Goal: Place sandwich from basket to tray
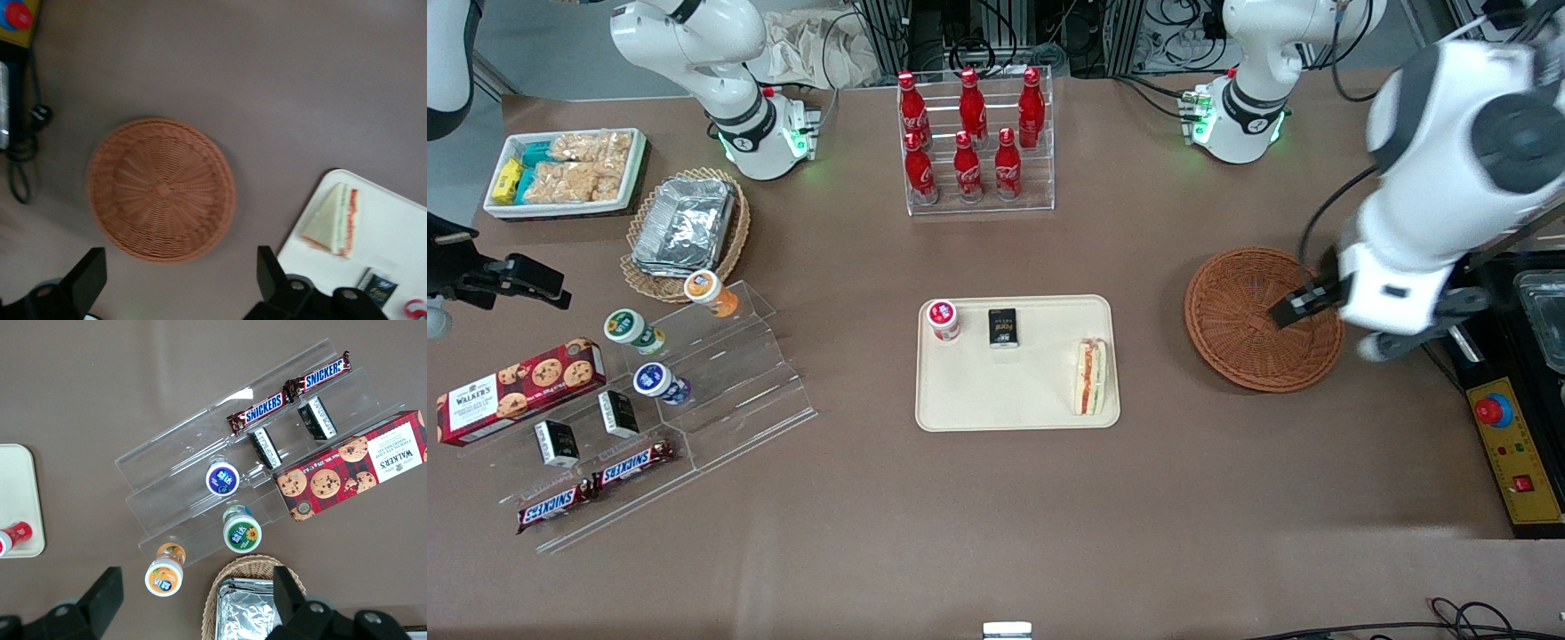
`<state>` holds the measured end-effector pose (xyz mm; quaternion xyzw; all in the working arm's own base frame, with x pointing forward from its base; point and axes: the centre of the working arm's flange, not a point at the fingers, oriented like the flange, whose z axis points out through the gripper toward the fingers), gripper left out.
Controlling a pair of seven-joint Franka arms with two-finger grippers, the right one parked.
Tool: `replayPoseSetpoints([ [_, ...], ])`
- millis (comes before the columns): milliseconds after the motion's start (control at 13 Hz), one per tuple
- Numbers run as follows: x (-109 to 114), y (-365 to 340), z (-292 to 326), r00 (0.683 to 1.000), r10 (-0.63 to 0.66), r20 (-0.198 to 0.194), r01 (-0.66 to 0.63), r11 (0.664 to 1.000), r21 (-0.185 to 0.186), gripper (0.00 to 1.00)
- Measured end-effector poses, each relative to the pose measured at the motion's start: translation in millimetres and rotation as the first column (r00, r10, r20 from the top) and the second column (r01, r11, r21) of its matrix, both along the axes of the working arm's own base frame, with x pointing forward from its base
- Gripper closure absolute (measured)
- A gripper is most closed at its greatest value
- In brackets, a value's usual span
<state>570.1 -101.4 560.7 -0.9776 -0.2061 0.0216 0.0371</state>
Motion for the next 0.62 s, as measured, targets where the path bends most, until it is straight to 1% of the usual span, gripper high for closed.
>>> replayPoseSetpoints([
  [231, -36.4, 51.5, 12.8, 0.991, -0.133, 0.015, 0.133, 0.991, -0.014, 0.0],
  [308, -48.5, 61.3, 15.7, 0.982, -0.186, 0.014, 0.187, 0.982, -0.019, 0.0],
  [385, -59.4, 70.9, 21.2, 0.971, -0.239, 0.004, 0.239, 0.971, -0.029, 0.0],
  [462, -67.5, 79.5, 29.6, 0.96, -0.278, -0.009, 0.278, 0.96, -0.041, 0.0],
  [615, -73.5, 86.4, 45.8, 0.948, -0.318, -0.009, 0.318, 0.947, -0.051, 0.0],
])
